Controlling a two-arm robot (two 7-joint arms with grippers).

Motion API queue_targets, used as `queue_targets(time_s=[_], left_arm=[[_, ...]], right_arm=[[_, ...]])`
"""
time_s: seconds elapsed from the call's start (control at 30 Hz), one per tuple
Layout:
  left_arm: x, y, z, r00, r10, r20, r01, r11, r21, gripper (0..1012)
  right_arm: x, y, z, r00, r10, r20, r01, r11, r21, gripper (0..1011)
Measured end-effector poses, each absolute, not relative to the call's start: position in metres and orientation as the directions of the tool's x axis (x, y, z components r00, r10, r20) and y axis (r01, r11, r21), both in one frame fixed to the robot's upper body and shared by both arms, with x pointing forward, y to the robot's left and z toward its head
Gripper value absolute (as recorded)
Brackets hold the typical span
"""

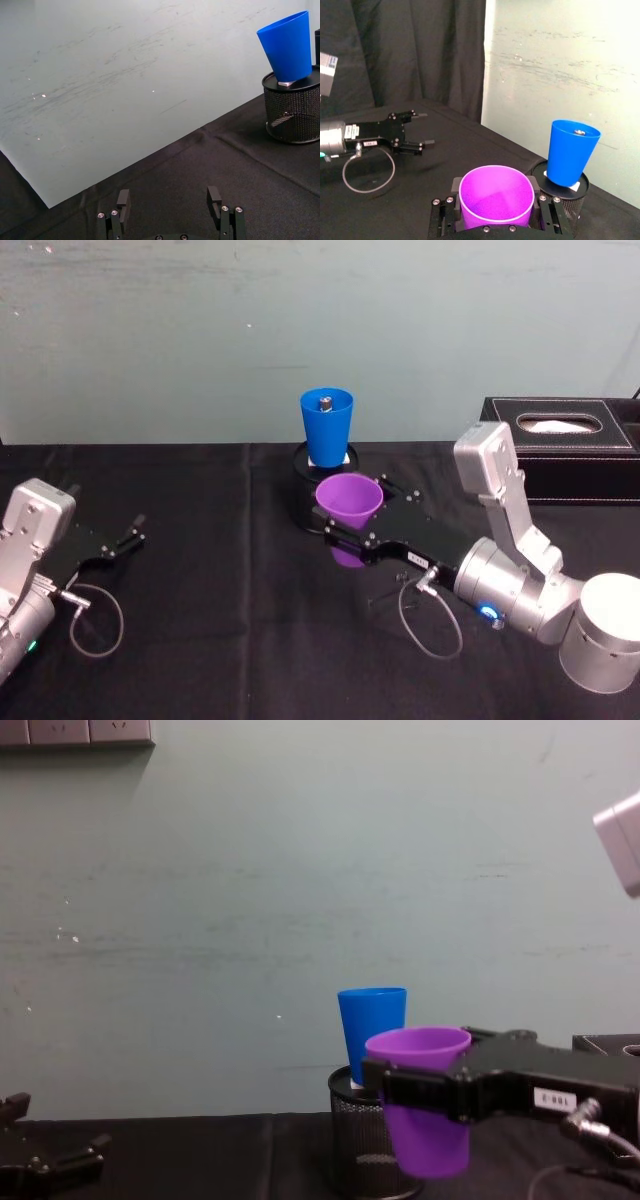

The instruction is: Pick up one cup with a gripper and tap it against the other cup.

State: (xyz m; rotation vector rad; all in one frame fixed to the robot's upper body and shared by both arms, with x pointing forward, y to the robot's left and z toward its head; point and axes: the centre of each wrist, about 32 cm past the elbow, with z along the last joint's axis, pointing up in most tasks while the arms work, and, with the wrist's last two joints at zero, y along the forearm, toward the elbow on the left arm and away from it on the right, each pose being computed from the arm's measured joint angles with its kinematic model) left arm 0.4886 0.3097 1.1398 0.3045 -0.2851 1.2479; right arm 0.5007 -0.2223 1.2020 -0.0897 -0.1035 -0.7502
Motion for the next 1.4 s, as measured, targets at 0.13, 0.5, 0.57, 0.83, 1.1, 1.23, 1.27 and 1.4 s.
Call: queue_targets(time_s=[0.13, 0.5, 0.57, 0.83, 1.1, 1.23, 1.27, 1.4], left_arm=[[0.489, 0.310, 1.140, 0.292, 0.880, 0.374, -0.955, 0.287, 0.070, 1000], [0.489, 0.310, 1.140, 0.292, 0.880, 0.374, -0.955, 0.287, 0.070, 1000], [0.489, 0.310, 1.140, 0.292, 0.880, 0.374, -0.955, 0.287, 0.070, 1000], [0.489, 0.310, 1.140, 0.292, 0.880, 0.374, -0.955, 0.287, 0.070, 1000], [0.489, 0.310, 1.140, 0.292, 0.880, 0.374, -0.955, 0.287, 0.070, 1000], [0.489, 0.310, 1.140, 0.292, 0.880, 0.374, -0.955, 0.287, 0.070, 1000], [0.489, 0.310, 1.140, 0.292, 0.880, 0.374, -0.955, 0.287, 0.070, 1000], [0.489, 0.310, 1.140, 0.292, 0.880, 0.374, -0.955, 0.287, 0.070, 1000]], right_arm=[[0.502, -0.221, 1.208, 0.726, -0.678, 0.112, 0.686, 0.726, -0.048, 762], [0.504, -0.219, 1.221, 0.726, -0.683, 0.082, 0.687, 0.725, -0.043, 762], [0.504, -0.218, 1.223, 0.725, -0.684, 0.082, 0.688, 0.724, -0.041, 762], [0.504, -0.218, 1.227, 0.722, -0.688, 0.068, 0.691, 0.722, -0.038, 762], [0.504, -0.218, 1.228, 0.718, -0.695, 0.051, 0.696, 0.717, -0.038, 762], [0.504, -0.218, 1.228, 0.717, -0.695, 0.050, 0.697, 0.716, -0.039, 762], [0.504, -0.218, 1.228, 0.718, -0.695, 0.050, 0.696, 0.717, -0.039, 762], [0.504, -0.218, 1.227, 0.718, -0.695, 0.050, 0.696, 0.717, -0.039, 762]])
